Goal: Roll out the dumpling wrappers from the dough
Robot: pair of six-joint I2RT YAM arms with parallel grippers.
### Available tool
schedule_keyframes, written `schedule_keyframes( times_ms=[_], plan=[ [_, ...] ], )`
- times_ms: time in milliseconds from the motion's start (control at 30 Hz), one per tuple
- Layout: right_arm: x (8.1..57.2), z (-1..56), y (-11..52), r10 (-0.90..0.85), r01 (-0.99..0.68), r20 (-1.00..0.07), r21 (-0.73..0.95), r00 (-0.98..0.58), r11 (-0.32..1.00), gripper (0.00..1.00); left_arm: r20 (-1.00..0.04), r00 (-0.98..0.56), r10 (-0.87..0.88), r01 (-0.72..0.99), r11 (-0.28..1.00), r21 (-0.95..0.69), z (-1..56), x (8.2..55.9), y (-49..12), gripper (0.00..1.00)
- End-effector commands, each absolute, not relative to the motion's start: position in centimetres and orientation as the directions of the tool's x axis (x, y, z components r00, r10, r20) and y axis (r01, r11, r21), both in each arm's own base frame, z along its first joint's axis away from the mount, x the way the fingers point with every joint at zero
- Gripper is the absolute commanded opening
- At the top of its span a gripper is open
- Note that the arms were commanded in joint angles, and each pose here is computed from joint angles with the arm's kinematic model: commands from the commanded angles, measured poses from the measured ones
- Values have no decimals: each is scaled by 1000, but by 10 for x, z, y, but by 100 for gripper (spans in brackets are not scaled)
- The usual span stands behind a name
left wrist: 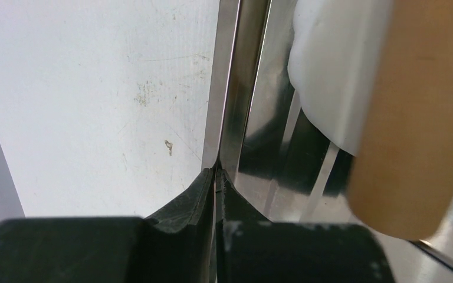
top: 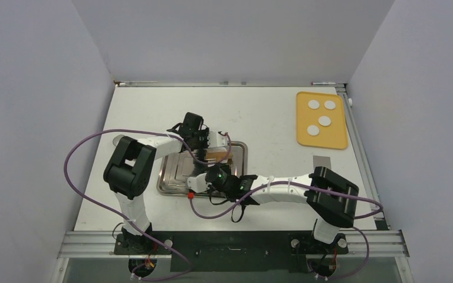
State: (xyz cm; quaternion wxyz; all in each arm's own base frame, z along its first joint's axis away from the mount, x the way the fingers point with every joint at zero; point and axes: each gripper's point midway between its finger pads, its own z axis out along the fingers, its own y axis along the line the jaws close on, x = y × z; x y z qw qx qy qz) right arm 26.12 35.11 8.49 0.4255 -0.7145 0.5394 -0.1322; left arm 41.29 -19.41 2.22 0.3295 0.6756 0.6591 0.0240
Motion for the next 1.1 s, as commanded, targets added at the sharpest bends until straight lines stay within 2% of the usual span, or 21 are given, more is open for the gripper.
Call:
schedule_keyframes(
  times_ms=[0, 233, 400, 533, 700, 800, 967, 1067],
  plan=[
    [221, 37, 319, -915, -788, -246, -605, 319, -112, 8, -431, 77, 899, 969, 35, 245, -23, 352, -197, 0],
    [276, 32, 328, -935, -771, -231, -633, 268, -65, 8, -430, 76, 900, 969, 35, 246, -23, 352, -197, 0],
    [236, 22, 317, -942, -778, -170, -615, 289, -128, 8, -432, 76, 899, 969, 36, 246, -23, 352, -197, 0],
    [214, 19, 310, -939, -807, -200, -580, 279, -116, 8, -432, 76, 899, 969, 36, 245, -24, 352, -197, 0],
    [262, 21, 315, -942, -813, -250, -581, 224, -39, 8, -429, 72, 901, 969, 39, 244, -24, 353, -197, 0],
    [273, 16, 314, -951, -803, -220, -594, 216, -45, 8, -427, 67, 902, 970, 42, 240, -24, 353, -197, 0],
    [226, 8, 305, -951, -818, -193, -569, 241, -91, 8, -426, 66, 902, 971, 41, 237, -24, 353, -197, 0],
    [204, 8, 300, -949, -837, -213, -540, 231, -83, 8, -428, 67, 901, 970, 41, 239, -24, 353, -197, 0]
  ],
)
